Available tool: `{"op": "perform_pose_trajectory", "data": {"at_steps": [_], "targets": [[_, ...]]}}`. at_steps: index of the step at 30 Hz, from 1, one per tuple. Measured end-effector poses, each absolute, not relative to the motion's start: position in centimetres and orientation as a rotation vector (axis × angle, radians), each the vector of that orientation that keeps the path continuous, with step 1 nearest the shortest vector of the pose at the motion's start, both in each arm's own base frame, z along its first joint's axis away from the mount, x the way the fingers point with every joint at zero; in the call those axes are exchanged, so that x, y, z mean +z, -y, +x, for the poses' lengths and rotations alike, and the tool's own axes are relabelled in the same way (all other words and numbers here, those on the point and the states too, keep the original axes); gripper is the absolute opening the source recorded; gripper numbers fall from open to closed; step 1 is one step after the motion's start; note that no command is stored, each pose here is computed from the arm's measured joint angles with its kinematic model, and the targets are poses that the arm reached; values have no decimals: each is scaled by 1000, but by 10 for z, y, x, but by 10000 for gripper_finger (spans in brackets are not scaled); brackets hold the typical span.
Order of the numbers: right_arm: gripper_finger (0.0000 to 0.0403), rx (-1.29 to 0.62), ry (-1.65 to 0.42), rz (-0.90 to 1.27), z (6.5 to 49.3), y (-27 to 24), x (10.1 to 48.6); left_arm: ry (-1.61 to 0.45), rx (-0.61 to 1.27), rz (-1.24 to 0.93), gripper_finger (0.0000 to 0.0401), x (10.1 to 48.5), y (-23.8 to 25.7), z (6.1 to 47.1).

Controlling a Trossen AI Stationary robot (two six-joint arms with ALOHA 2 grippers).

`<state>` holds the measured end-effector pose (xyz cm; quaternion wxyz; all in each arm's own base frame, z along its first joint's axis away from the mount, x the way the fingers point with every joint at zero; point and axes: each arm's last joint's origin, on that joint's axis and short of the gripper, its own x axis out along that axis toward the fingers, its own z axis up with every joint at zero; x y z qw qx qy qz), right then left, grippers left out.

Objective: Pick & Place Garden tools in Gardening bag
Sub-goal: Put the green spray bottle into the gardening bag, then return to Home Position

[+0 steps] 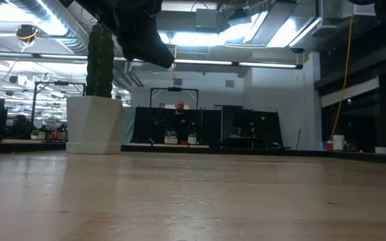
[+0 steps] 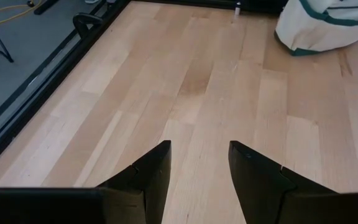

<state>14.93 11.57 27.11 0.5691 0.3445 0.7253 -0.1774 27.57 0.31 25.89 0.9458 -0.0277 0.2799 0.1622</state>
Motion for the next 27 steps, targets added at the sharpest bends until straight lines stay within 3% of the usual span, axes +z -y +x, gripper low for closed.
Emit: {"op": "perform_pose_trajectory", "data": {"at_steps": [7,13,17,22,27], "targets": [[46,-368,-1657,696,153,-109,284,-570,330,-56,157,259,-3,276],[46,-310,-1375,530,162,-105,325,-570,330,-56,157,259,-3,276],[46,-146,-1157,320,173,-107,335,-570,331,-56,157,259,-3,276],[34,107,-861,59,190,-112,335,-570,331,-56,157,259,-3,276],[14,174,-713,-51,188,-100,318,-570,331,-56,157,259,-3,276]]}}
